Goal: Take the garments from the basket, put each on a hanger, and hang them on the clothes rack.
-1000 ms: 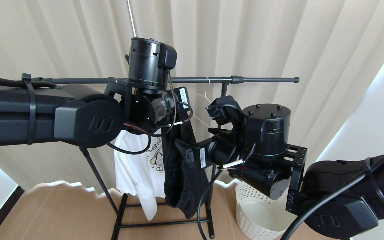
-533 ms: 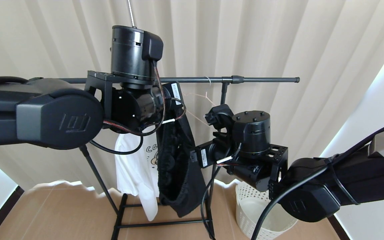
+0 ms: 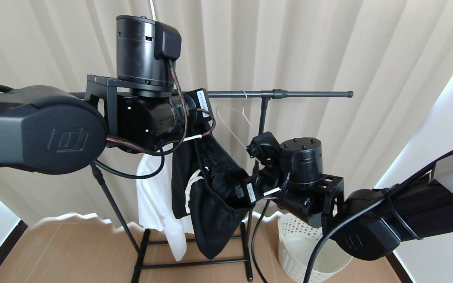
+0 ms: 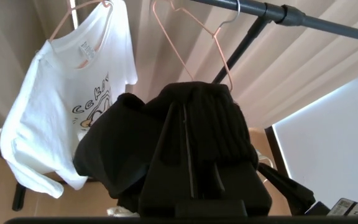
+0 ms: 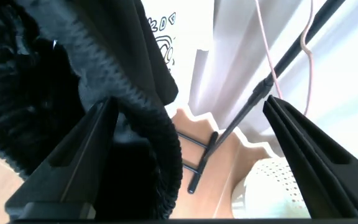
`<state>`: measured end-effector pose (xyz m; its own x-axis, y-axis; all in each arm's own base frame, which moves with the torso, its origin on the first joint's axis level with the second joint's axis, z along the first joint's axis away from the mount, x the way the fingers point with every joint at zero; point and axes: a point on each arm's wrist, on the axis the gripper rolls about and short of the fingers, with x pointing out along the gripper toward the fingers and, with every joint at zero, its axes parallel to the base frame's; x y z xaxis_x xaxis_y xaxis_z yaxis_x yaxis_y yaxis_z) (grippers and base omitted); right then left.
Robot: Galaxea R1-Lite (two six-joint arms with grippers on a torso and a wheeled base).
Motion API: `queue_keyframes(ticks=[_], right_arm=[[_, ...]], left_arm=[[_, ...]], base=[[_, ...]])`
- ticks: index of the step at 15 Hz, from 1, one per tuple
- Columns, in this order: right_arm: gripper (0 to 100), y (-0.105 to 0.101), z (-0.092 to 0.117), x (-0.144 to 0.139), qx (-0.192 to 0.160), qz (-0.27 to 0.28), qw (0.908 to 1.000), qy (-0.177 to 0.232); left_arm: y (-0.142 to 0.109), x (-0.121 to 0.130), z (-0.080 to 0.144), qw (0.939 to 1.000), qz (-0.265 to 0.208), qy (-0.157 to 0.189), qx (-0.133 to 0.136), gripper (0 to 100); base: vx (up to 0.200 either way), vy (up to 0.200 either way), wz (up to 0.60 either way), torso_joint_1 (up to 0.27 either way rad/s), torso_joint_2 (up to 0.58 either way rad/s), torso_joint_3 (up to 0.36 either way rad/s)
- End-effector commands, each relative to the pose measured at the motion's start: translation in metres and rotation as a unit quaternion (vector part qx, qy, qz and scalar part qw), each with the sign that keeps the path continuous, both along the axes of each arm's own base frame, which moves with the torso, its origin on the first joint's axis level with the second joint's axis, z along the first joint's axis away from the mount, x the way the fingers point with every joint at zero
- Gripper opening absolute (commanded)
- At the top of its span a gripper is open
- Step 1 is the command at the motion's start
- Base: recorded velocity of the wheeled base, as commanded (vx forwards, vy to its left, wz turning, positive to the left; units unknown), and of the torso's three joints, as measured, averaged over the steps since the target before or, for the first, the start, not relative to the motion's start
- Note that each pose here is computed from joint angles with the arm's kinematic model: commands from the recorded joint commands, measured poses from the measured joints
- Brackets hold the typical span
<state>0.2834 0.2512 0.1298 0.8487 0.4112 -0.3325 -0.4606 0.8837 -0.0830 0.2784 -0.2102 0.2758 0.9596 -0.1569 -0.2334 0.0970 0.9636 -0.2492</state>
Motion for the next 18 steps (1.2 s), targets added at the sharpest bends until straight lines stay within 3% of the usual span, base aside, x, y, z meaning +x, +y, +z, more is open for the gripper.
queue_keyframes(ticks=[1, 4, 5, 8, 10, 11, 14, 16, 18], right_arm=[[100, -0.002, -0.003, -0.001, -0.007, 0.001, 1.0, 0.002], [100, -0.003, -0.006, -0.001, -0.018, 0.003, 0.9998, 0.003], [0, -0.003, -0.007, -0.001, -0.019, 0.003, 0.9998, 0.003], [0, -0.003, -0.005, 0.0, -0.017, 0.003, 0.9999, 0.0], [0, -0.01, 0.0, 0.005, -0.012, -0.009, 0.9999, -0.005], [0, -0.024, 0.007, 0.014, -0.006, -0.031, 0.9994, -0.014], [0, -0.054, 0.031, 0.023, -0.001, -0.063, 0.997, -0.045], [0, -0.078, 0.055, 0.027, 0.015, -0.093, 0.9929, -0.073], [0, -0.091, 0.065, 0.028, 0.019, -0.108, 0.9902, -0.086]], left_arm=[[0.001, -0.001, 0.001, 1.0, 0.0, -0.002, 0.001, 0], [0.002, -0.002, 0.0, 1.0, 0.0, 0.0, 0.003, 0], [0.003, -0.003, -0.001, 1.0, 0.0, 0.002, 0.004, 0], [0.003, -0.004, -0.001, 1.0, -0.001, 0.001, 0.003, 0], [0.004, -0.007, -0.002, 0.9999, -0.006, 0.005, 0.006, 0], [0.004, -0.008, -0.007, 0.9998, -0.008, 0.014, 0.013, 0], [0.001, -0.006, -0.032, 0.9961, -0.012, 0.066, 0.056, 0], [-0.012, -0.006, -0.065, 0.9891, -0.027, 0.111, 0.094, 0], [-0.026, -0.009, -0.092, 0.9819, -0.044, 0.139, 0.121, 0]], base=[[0.0, 0.0, 0.0, 0.0, 0.0, 0.0], [0.0, 0.0, 0.0, 0.0, 0.0, 0.0], [0.0, 0.0, 0.0, 0.0, 0.0, 0.0], [0.0, 0.0, 0.0, 0.0, 0.0, 0.0], [0.0, 0.0, 0.0, 0.0, 0.0, 0.0], [0.0, 0.0, 0.0, 0.0, 0.0, 0.0], [0.0, 0.0, 0.0, 0.0, 0.0, 0.0], [0.0, 0.0, 0.0, 0.0, 0.0, 0.0], [0.0, 0.0, 0.0, 0.0, 0.0, 0.0]])
